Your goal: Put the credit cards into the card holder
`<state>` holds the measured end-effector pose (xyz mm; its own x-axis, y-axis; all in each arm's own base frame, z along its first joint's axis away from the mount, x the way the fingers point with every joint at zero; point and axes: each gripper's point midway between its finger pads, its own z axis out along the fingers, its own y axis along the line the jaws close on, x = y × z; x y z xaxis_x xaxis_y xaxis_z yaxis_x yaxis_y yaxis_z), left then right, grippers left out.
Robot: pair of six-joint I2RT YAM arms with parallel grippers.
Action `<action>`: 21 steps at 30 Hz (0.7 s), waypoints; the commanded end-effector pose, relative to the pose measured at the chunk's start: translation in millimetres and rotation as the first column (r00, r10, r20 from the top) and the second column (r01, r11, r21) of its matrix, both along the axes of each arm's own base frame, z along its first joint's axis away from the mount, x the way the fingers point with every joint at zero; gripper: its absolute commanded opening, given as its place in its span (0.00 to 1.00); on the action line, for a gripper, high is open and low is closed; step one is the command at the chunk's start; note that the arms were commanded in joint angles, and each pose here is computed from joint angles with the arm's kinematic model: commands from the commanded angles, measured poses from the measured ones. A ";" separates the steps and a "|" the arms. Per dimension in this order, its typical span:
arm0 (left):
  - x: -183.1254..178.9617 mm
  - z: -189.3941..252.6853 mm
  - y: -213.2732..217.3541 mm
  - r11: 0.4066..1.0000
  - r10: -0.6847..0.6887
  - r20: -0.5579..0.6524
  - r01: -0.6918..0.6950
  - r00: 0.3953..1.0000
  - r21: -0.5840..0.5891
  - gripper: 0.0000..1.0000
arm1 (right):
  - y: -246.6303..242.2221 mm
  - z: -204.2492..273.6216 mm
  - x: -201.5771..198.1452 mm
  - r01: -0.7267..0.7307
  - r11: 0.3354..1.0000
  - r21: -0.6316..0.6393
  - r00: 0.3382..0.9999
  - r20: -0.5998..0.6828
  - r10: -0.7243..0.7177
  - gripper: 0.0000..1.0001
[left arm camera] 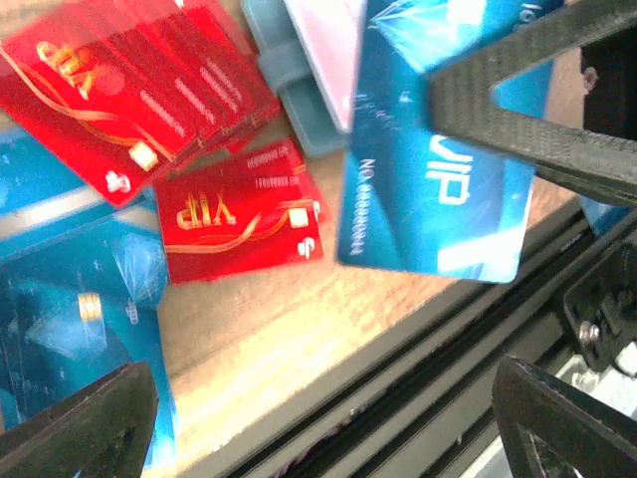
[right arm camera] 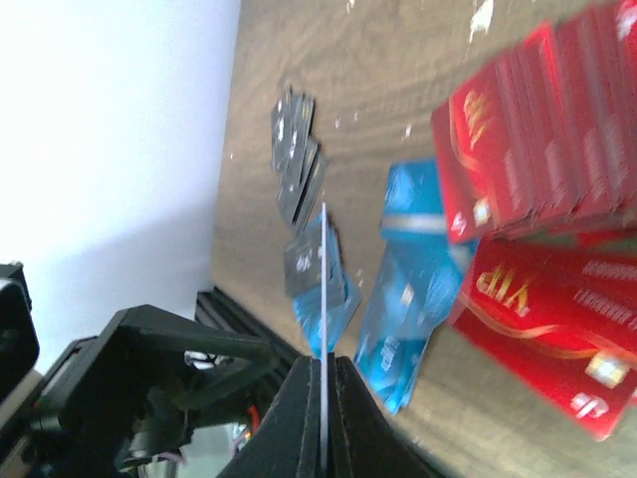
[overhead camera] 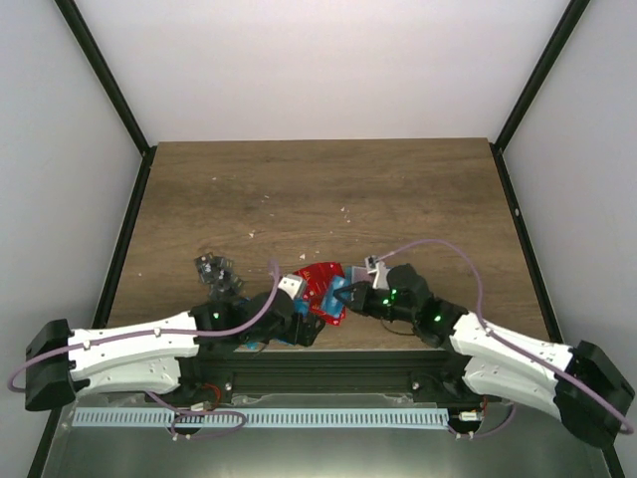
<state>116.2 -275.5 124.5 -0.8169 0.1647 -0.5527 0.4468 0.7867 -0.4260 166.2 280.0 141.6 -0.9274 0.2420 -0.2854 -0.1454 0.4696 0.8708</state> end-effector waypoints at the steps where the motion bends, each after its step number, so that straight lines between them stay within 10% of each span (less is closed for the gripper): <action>1: 23.3 35.8 -13.4 0.991 -0.061 0.069 0.069 0.996 -0.119 0.94 | -24.7 17.2 18.7 -0.039 0.999 -0.038 0.984 0.173 0.045 0.01; 10: 39.9 88.6 -27.7 0.847 -0.264 0.171 0.313 0.949 -0.429 0.86 | -31.9 62.8 10.9 -0.298 0.955 0.011 0.881 0.389 0.270 0.01; 21: 27.9 105.2 -43.8 0.720 -0.407 0.196 0.445 0.892 -0.532 0.56 | -25.9 99.9 -14.1 -0.453 0.888 0.076 0.785 0.505 0.358 0.01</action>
